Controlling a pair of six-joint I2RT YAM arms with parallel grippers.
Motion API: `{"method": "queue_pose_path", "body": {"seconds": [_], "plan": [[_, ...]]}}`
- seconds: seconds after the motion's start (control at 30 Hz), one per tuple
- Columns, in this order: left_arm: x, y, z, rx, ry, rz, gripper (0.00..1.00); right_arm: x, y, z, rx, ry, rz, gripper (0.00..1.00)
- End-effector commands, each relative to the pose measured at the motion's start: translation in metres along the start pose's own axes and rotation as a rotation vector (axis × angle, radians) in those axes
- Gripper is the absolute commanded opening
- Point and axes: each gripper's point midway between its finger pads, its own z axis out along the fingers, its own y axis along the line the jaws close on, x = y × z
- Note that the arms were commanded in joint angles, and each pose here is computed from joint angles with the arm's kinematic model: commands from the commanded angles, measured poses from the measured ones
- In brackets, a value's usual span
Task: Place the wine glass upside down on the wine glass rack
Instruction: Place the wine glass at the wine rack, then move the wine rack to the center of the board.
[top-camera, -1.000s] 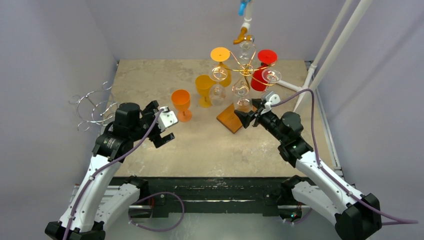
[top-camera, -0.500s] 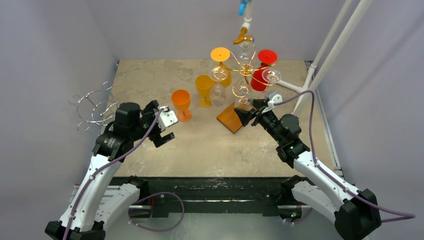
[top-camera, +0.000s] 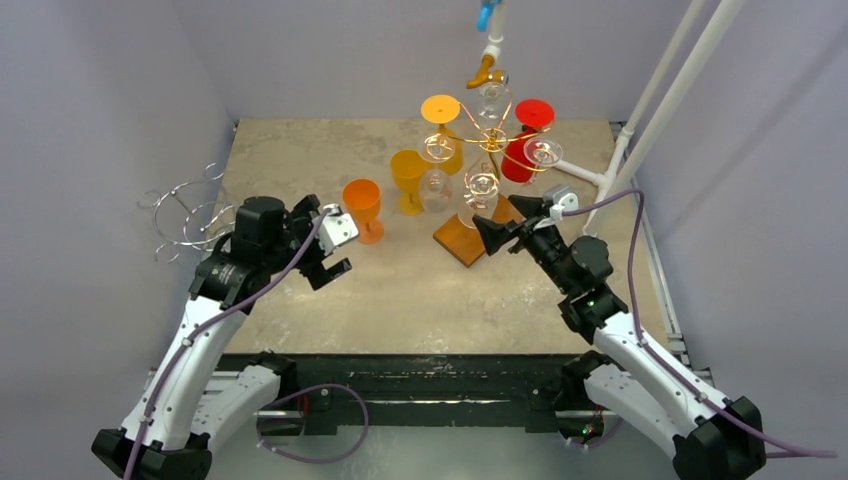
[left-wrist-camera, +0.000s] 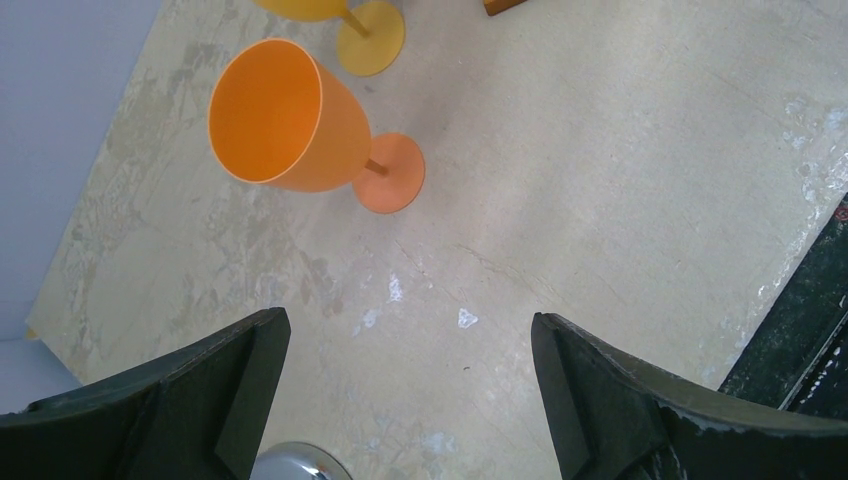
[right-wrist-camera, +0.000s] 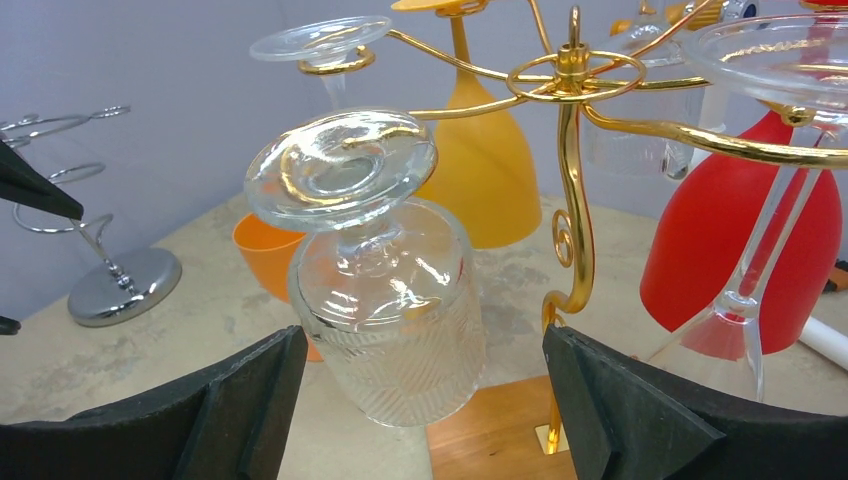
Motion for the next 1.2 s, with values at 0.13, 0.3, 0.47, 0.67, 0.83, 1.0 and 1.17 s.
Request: {"method": "queue_pose_path", "body": {"seconds": [0.13,0.3,0.47,0.67,0.83,1.0,1.17], "plan": [[-0.016,0.016,-0.014,-0.068,-0.010,-0.040,1.00,-0.011,0.002,-0.008,0.004,-0.002,0.018,0.99],[-0.029,0.037,-0.021,-0.135,0.013,-0.147,1.00,-0.015,0.008,-0.021,0.023,0.070,0.123,0.95],[-0.050,0.066,-0.035,-0.196,0.078,-0.229,1.00,-0.014,0.030,-0.040,-0.027,0.158,0.263,0.89],[-0.054,0.120,-0.068,-0.452,0.191,-0.264,1.00,-0.011,0.060,-0.060,-0.067,0.218,0.290,0.88],[-0.033,0.154,-0.096,-0.617,0.315,-0.276,1.00,0.010,0.109,-0.056,-0.115,0.334,0.261,0.88],[0.037,0.204,-0.126,-0.759,0.458,-0.389,1.00,0.029,0.167,-0.055,-0.152,0.449,0.159,0.89],[0.058,0.225,-0.143,-0.808,0.484,-0.468,1.00,0.047,0.207,-0.057,-0.126,0.536,0.067,0.90]]}}
